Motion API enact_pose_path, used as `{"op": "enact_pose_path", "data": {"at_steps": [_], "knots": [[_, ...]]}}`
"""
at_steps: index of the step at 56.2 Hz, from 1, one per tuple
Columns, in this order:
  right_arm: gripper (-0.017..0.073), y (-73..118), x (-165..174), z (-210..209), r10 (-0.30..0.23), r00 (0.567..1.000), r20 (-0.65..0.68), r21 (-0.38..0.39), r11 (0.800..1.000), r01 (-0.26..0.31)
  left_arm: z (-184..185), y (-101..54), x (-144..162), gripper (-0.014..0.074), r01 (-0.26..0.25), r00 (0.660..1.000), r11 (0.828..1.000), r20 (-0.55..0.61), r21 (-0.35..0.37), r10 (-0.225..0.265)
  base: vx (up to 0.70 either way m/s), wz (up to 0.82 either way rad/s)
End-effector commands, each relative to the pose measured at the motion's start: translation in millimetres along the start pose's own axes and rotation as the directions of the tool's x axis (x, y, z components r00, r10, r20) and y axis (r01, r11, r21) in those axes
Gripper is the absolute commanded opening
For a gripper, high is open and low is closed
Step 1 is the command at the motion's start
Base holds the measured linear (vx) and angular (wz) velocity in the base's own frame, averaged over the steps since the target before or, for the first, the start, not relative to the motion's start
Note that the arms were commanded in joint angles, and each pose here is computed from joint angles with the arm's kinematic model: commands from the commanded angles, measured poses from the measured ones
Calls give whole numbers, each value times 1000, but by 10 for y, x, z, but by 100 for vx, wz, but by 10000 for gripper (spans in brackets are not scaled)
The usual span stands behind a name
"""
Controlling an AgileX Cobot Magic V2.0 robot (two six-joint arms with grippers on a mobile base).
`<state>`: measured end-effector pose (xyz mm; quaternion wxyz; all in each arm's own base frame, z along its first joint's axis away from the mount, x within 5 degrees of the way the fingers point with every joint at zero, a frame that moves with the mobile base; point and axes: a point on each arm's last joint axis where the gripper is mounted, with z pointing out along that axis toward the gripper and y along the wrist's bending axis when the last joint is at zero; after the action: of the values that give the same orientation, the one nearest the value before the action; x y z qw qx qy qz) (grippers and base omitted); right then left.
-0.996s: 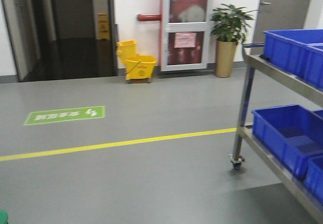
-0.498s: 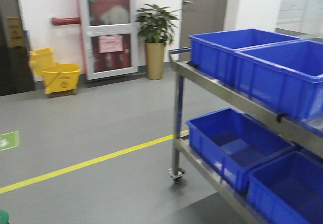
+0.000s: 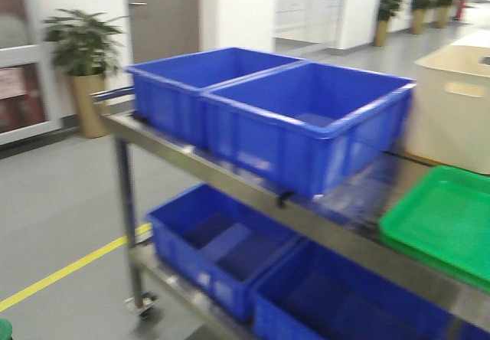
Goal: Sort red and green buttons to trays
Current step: 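Drive the base to the shelf with the green and red trays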
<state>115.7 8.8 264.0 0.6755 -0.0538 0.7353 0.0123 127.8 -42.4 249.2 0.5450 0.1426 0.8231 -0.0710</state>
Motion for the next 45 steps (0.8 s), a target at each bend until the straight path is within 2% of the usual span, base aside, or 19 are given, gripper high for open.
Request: {"op": "enact_pose_path", "data": {"at_steps": [1, 22, 45], "knots": [[-9, 30, -190, -1, -19, 994, 108, -38, 999, 23, -29, -23, -177, -4, 3, 994, 1000, 109, 27, -6, 26, -85], [-9, 30, -190, -1, -19, 994, 108, -38, 999, 23, -29, -23, -176, -4, 3, 994, 1000, 108, 26, -6, 22, -75], [-9, 30, -190, -1, -19, 994, 108, -38, 999, 23, -29, -23, -176, -4, 3, 994, 1000, 108, 26, -6, 17, -56]]}}
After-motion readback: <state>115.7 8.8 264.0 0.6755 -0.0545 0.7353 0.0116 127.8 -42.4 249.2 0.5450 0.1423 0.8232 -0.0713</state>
